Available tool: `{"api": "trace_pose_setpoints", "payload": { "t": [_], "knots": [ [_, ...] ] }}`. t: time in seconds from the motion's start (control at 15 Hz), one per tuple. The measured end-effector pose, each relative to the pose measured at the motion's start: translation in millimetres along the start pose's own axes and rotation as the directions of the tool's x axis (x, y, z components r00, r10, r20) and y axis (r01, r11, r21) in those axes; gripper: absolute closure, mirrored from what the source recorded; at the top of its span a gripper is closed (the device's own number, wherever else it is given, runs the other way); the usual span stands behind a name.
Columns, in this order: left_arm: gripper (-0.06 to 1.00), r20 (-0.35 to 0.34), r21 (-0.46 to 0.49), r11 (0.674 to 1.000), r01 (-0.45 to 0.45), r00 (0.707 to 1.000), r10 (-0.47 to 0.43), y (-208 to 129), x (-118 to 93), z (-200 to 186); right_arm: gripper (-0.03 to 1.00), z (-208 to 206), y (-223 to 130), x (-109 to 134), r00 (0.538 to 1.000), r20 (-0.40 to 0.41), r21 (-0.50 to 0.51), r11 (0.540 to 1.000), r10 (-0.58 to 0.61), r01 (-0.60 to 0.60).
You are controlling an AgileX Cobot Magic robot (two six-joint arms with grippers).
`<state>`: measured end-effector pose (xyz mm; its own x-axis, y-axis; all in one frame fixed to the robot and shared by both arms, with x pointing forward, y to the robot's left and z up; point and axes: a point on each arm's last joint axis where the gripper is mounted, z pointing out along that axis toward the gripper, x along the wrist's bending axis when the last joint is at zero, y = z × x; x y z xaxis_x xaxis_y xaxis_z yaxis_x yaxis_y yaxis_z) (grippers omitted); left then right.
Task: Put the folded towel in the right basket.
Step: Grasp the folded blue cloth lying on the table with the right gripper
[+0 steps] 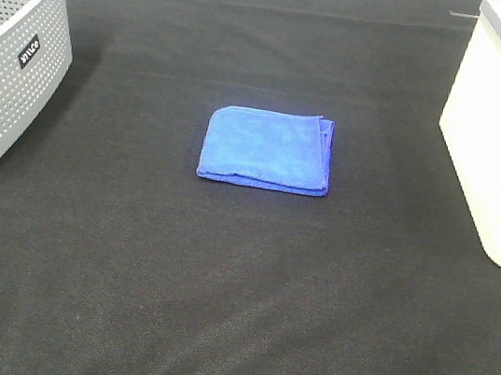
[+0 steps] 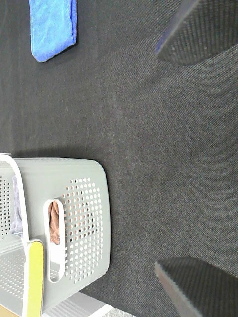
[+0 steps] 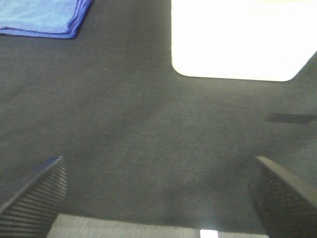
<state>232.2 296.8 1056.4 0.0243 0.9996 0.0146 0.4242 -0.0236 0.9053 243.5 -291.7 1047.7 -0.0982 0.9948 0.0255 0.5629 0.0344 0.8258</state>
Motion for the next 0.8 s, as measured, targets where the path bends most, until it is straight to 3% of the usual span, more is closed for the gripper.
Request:
{"api": "trace_pose_setpoints", "payload": {
  "t": [0.13,0.53,0.8],
  "knots": [
    [-0.04,0.000,0.000,1.000,0.000,1.000,0.000,0,0,0,0.01,2,19,1,1.000,-0.012,0.051,0.999,0.015,-0.015],
    [-0.04,0.000,0.000,1.000,0.000,1.000,0.000,0,0,0,0.01,66,205,-3,0.995,-0.058,0.312,0.948,0.078,-0.056],
    [-0.04,0.000,0.000,1.000,0.000,1.000,0.000,0,0,0,0.01,112,254,-2,0.987,-0.110,0.333,0.940,0.113,-0.071]
  ]
}}
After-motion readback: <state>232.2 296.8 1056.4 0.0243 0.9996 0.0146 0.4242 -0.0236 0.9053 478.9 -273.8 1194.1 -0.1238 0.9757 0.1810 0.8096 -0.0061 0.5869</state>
